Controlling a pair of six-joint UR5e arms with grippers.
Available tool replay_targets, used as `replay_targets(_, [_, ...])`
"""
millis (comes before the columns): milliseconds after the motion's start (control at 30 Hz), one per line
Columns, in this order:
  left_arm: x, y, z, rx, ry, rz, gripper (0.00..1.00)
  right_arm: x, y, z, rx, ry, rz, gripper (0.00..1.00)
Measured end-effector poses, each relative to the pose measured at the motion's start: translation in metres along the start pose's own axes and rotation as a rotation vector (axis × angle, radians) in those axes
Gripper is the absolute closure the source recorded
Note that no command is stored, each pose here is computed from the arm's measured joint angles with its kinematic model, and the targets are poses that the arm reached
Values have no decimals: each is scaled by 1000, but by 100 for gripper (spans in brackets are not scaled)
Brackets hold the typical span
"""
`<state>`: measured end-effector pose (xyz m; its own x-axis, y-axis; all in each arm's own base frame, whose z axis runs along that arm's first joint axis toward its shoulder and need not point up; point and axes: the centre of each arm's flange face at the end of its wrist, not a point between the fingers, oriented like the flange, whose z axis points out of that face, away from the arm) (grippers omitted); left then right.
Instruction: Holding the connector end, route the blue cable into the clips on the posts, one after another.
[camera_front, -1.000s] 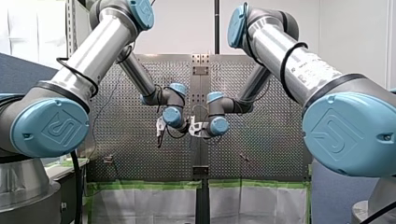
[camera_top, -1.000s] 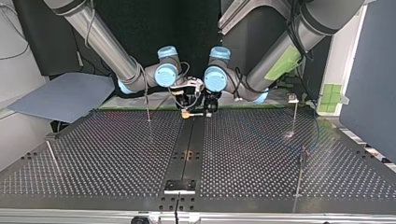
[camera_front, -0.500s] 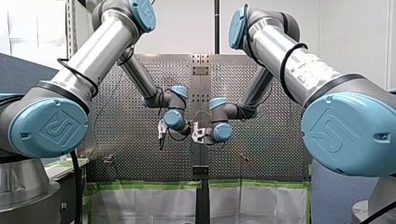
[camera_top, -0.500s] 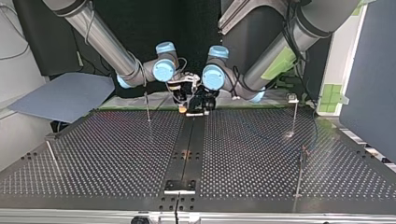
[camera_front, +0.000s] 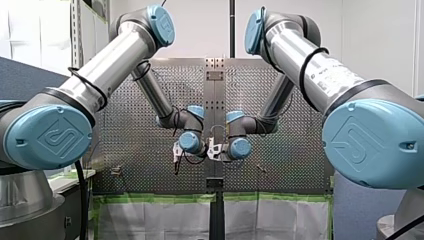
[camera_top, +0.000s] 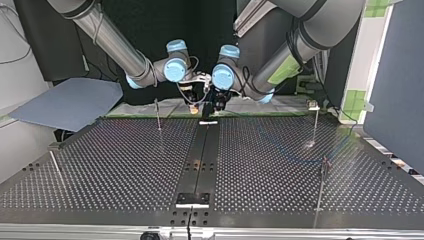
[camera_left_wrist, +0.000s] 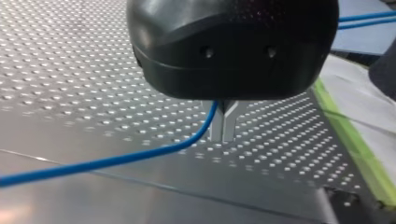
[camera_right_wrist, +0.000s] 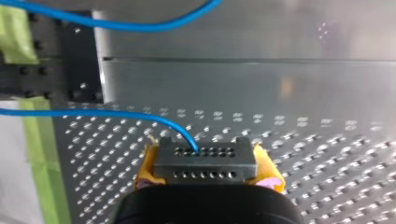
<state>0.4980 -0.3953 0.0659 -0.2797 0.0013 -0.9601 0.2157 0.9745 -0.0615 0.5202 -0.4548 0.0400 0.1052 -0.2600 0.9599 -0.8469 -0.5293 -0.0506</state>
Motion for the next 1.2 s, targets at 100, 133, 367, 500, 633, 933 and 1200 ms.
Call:
replay_targets(100, [9,-2,1,3,3,1,95,-16,4,1,-14,-20,-4,100])
replay_targets(133, [10,-3,1,4,1,-1,95,-21,6,1,-20,-27,-5,100])
replay_targets(367, [27,-4,3,12,17,-1,95,-59,18,5,-54,-78,-10,100])
replay_targets(500, [40,-7,4,25,28,2,95,-66,26,7,-67,-88,-8,100])
replay_targets(633, [52,-8,6,33,29,-2,95,-67,34,9,-79,-89,-4,100])
replay_targets(933, [69,-9,11,46,17,-18,93,-91,49,13,-100,-109,1,100])
replay_targets(1200, [88,-10,15,58,11,-30,93,-117,61,17,-113,-124,6,100])
